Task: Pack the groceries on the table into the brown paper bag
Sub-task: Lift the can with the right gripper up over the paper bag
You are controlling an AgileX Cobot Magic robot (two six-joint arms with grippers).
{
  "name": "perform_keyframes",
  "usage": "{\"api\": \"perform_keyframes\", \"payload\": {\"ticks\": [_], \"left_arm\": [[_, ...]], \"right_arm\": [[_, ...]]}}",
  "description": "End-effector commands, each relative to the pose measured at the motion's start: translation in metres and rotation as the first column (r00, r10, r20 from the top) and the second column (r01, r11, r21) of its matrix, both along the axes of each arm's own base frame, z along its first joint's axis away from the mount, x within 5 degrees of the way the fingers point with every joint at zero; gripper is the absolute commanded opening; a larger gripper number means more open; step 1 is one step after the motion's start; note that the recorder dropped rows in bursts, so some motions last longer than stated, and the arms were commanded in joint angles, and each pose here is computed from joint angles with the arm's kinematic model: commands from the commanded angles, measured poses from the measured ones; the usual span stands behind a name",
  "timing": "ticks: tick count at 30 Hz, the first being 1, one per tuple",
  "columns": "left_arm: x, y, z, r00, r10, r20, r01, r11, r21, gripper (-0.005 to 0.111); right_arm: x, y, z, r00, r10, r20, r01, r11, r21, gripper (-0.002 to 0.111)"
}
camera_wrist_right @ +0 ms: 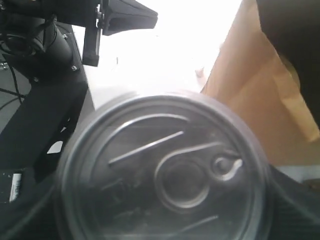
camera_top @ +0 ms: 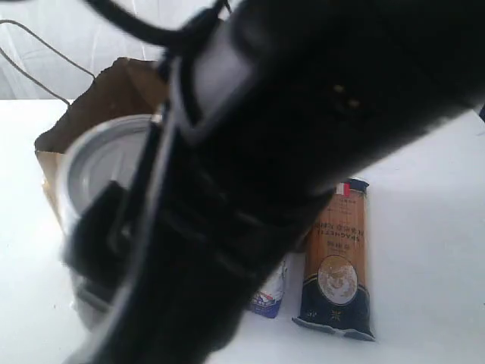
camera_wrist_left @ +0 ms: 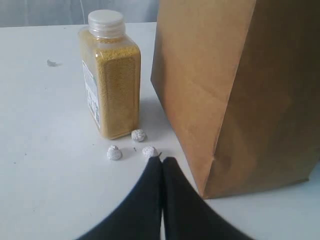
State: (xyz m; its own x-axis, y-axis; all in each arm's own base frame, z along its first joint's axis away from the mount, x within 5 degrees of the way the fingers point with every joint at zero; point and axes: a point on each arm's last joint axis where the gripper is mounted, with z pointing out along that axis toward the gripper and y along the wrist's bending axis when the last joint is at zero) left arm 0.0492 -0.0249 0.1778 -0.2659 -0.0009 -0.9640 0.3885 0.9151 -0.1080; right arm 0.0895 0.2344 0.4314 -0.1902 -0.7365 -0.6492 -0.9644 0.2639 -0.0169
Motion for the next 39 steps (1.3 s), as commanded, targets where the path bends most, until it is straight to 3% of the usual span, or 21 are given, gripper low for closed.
{"api": "perform_keyframes", "payload": {"ticks": [1,6,12,20,29,39], "left_arm": [[0.0,0.0,-0.002,1.0,0.0,-0.006,0.0,1.0,-0.005,0.0],[0.0,0.0,-0.002,1.0,0.0,-0.006,0.0,1.0,-0.005,0.0],[0.0,0.0,-0.002,1.0,0.0,-0.006,0.0,1.0,-0.005,0.0],[0.0,0.0,-0.002,1.0,0.0,-0.006,0.0,1.0,-0.005,0.0],[0.0,0.0,-0.002,1.0,0.0,-0.006,0.0,1.0,-0.005,0.0],[0.0,0.0,-0.002,1.0,0.0,-0.006,0.0,1.0,-0.005,0.0]], "right_arm": [[0.003,0.024,0.023,0.994,0.016,0.107,-0.017,1.0,0.011,0.0],[0.014,0.04,0.043,0.977,-0.019,0.211,0.011,0.999,0.039,0.0],[0.042,0.052,0.067,0.915,-0.234,0.329,0.206,0.971,0.119,0.0],[0.079,0.057,0.085,0.862,-0.369,0.348,0.315,0.927,0.203,0.0],[0.118,0.073,0.069,0.845,-0.426,0.322,0.383,0.904,0.191,0.0],[0.163,0.098,0.018,0.851,-0.459,0.257,0.454,0.887,0.083,0.0]]}}
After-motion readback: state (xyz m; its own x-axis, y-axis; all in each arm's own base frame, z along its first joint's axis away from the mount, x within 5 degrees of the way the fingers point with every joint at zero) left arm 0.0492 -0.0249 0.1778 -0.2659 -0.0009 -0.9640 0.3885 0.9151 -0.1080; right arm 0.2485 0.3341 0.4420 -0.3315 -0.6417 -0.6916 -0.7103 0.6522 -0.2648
